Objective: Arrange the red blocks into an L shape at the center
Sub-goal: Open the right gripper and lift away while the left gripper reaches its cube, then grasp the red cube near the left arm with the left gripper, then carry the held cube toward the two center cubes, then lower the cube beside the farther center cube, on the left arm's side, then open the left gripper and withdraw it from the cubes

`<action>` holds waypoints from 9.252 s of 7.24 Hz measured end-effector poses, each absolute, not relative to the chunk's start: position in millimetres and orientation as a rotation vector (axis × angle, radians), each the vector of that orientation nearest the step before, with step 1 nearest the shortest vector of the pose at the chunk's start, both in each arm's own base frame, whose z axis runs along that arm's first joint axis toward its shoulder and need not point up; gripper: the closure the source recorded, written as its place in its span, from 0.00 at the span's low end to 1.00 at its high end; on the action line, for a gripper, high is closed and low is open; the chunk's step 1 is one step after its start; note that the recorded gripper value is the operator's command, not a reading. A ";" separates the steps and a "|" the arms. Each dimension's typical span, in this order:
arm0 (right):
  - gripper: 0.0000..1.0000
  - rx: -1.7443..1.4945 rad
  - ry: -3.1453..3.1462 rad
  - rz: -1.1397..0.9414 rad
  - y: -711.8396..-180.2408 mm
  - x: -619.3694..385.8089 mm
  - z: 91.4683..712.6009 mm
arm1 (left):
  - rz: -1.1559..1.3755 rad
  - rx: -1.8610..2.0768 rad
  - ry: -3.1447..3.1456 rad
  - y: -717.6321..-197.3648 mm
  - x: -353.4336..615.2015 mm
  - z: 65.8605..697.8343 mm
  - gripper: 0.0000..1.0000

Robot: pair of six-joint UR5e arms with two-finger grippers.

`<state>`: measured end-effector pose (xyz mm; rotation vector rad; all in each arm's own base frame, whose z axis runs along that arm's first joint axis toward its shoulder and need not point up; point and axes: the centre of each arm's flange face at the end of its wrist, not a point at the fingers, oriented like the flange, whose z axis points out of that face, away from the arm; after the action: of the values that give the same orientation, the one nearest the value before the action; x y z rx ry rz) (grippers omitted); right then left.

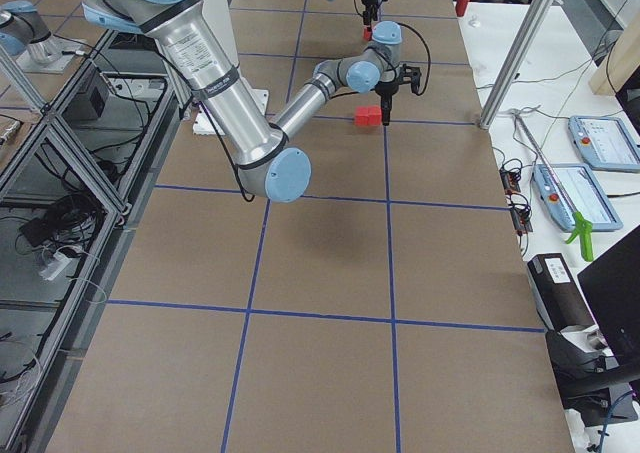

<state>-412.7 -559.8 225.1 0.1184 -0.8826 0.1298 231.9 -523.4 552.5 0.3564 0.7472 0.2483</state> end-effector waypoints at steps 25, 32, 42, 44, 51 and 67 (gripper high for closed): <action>0.01 0.172 -0.787 -0.245 -512.2 -263.3 379.5 | -0.982 -0.254 0.671 -546.9 447.7 276.6 1.00; 0.01 0.184 -0.760 -0.301 -511.5 -229.3 413.6 | -1.264 -0.398 0.552 -580.8 577.4 177.6 1.00; 0.01 0.185 -0.759 -0.279 -513.6 -221.1 413.1 | -1.308 -0.436 0.561 -582.5 625.2 184.3 1.00; 0.01 0.185 -0.757 -0.277 -513.9 -220.5 413.8 | -1.301 -0.439 0.561 -578.0 629.3 182.3 1.00; 0.01 0.187 -0.755 -0.273 -515.7 -219.4 412.1 | -1.278 -0.435 0.566 -576.0 631.0 181.7 0.01; 0.01 0.189 -0.693 -0.115 -553.4 -142.3 452.3 | -0.131 0.082 0.610 -572.1 166.3 413.4 0.01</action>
<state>-142.3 -553.4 452.3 0.1888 -0.6928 -0.1154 166.3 -572.1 413.4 0.0822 0.6095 -0.1311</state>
